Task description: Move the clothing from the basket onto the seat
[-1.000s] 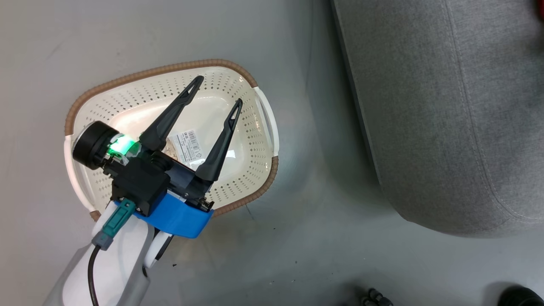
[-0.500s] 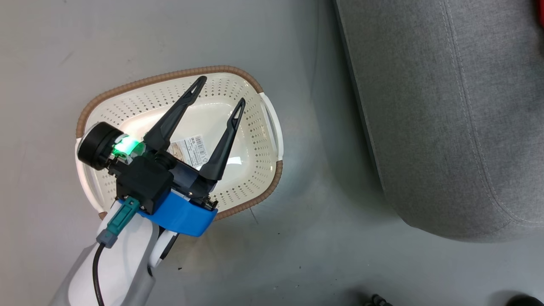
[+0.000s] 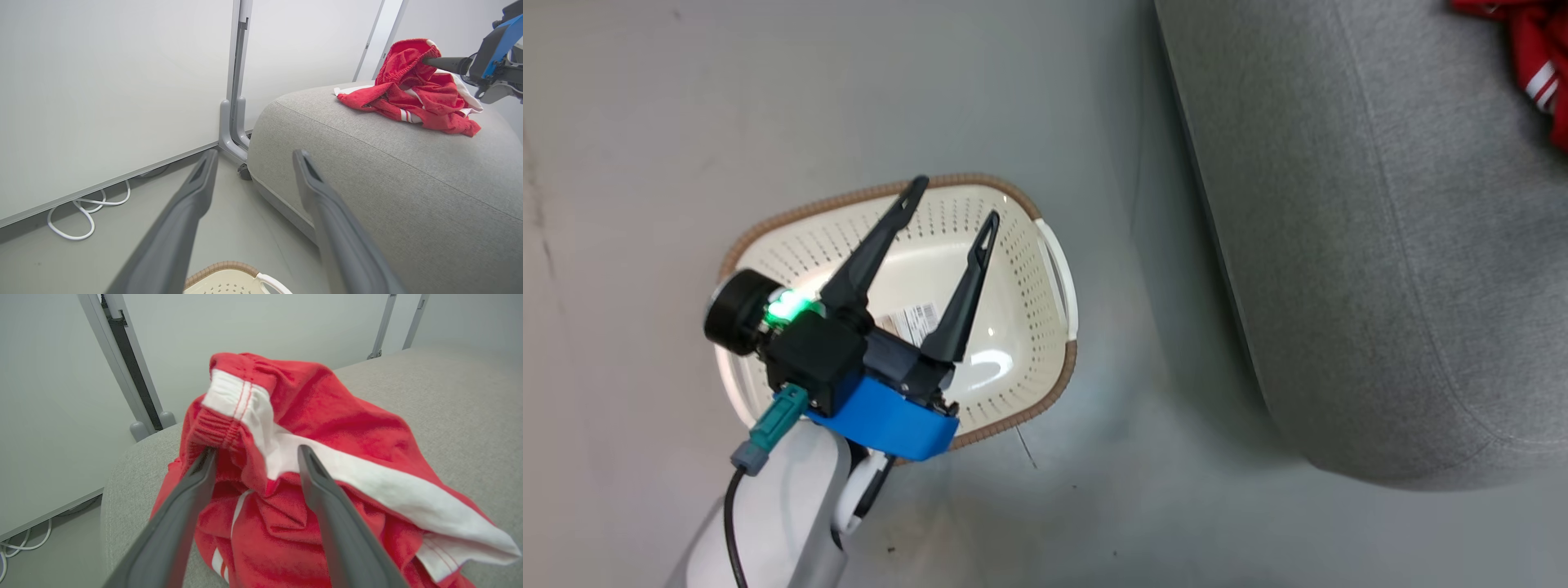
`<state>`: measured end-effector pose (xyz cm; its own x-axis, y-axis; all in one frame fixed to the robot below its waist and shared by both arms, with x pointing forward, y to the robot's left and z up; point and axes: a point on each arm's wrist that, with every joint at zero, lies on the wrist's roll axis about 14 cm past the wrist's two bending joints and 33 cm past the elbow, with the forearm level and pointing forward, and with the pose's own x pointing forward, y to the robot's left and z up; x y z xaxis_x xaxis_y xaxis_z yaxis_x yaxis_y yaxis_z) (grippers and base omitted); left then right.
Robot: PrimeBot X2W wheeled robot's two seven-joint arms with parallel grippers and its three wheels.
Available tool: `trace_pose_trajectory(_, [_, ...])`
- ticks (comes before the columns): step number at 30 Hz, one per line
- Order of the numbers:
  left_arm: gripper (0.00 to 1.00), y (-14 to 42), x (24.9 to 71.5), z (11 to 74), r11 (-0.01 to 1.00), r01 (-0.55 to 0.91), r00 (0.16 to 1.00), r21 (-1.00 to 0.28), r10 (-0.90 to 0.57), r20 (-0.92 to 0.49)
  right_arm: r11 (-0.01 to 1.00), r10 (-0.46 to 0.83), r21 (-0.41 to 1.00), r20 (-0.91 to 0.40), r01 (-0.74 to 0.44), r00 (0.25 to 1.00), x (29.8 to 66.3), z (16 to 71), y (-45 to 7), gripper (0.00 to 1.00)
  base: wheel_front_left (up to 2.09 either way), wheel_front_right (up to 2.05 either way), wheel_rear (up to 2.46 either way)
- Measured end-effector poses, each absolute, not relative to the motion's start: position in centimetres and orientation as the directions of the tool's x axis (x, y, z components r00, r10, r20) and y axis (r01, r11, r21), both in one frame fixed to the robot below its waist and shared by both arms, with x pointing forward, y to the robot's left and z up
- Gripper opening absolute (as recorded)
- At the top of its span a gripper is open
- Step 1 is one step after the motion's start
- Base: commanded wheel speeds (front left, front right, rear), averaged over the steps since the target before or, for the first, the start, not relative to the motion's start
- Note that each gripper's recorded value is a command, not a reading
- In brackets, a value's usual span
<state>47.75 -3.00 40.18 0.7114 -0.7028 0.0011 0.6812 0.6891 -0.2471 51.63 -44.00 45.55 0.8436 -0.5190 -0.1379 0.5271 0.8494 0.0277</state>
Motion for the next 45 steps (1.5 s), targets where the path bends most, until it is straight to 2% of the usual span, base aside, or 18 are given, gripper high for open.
trace_pose_trajectory(12, [1.0,-0.5,44.4,44.2,0.767,0.586,0.792,-0.263,-0.61,-0.015,0.919,-0.393,-0.019,-0.129,0.394,0.91,48.1,48.5,-39.4,1.0,0.0,0.0,0.0])
trace_pose_trajectory(21, [1.0,3.5,41.3,47.3,0.842,0.48,0.87,-0.246,-0.494,0.008,0.976,-0.217,-0.019,-0.113,0.216,0.97,45.5,49.3,-32.4,1.0,0.0,0.0,0.0])
trace_pose_trajectory(31, [1.0,8.7,38.9,47.9,0.91,0.348,0.934,-0.227,-0.357,0.0,0.999,-0.03,0.021,-0.052,0.031,0.998,43.1,50.1,-24.3,1.0,0.0,0.0,0.0])
trace_pose_trajectory(36, [1.0,10.9,38.0,48.1,0.931,0.283,0.957,-0.232,-0.291,0.001,0.999,-0.002,0.051,-0.005,0.003,1.0,41.3,51.1,-22.2,1.0,0.0,0.0,0.0])
trace_pose_trajectory(45, [1.0,14.2,37.7,47.9,0.953,0.182,0.982,-0.244,-0.19,-0.008,0.996,0.03,0.079,-0.022,-0.028,0.999,38.7,50.7,-19.7,1.0,0.0,0.0,0.0])
